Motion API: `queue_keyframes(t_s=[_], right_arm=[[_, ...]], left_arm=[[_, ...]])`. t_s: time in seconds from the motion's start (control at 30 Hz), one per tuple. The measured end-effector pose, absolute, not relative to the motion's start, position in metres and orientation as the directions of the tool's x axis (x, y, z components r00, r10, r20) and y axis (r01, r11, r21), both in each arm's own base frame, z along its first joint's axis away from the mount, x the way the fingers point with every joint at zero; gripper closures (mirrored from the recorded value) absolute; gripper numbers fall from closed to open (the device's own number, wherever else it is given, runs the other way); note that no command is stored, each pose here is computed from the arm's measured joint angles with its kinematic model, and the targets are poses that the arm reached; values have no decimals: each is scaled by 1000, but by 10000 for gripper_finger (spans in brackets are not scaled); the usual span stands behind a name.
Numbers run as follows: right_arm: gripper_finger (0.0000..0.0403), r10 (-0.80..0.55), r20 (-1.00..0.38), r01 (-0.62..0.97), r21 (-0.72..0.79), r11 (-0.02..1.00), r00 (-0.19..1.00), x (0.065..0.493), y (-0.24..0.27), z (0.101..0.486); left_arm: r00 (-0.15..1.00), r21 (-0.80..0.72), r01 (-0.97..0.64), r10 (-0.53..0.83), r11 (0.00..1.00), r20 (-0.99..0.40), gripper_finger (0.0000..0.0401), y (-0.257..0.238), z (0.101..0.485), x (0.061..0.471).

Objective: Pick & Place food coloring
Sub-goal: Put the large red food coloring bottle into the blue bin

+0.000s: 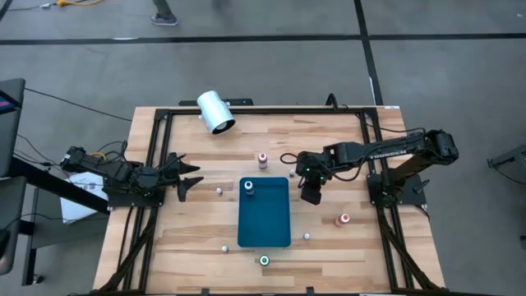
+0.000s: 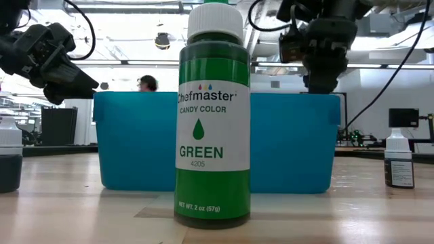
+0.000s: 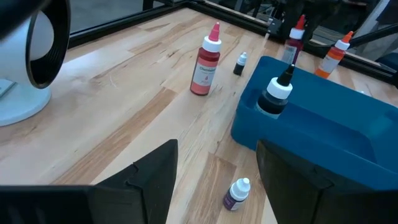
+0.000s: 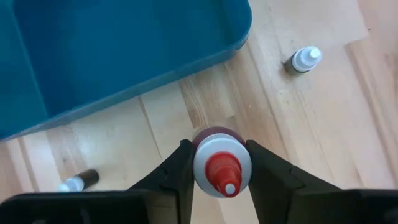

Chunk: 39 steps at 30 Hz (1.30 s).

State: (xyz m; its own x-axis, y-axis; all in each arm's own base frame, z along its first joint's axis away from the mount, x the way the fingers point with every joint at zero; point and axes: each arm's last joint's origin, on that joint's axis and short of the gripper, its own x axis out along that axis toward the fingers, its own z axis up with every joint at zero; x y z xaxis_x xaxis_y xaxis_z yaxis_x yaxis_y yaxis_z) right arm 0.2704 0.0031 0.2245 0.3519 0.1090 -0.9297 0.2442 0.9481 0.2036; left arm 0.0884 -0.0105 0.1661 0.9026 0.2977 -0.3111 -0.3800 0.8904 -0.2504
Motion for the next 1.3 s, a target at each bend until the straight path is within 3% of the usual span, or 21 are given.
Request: queue_keyframes(t_s=[0.3, 0.77, 1.03, 1.3], right_arm=[[296, 129, -910, 161, 206, 965, 394, 280, 4, 274], [296, 247, -682, -98, 249, 963, 689, 301, 24, 363], [297, 382, -552, -291, 248, 924, 742, 307, 47, 377], [296, 408, -520, -334, 235, 913, 750, 307, 57, 380]], left_arm=[[902, -253, -381, 298, 889, -313, 193, -11, 166, 88], [902, -255, -381, 296, 889, -314, 192, -11, 166, 88], [902, -257, -381, 296, 888, -314, 192, -11, 166, 88], [902, -258, -381, 295, 888, -314, 192, -11, 166, 88]])
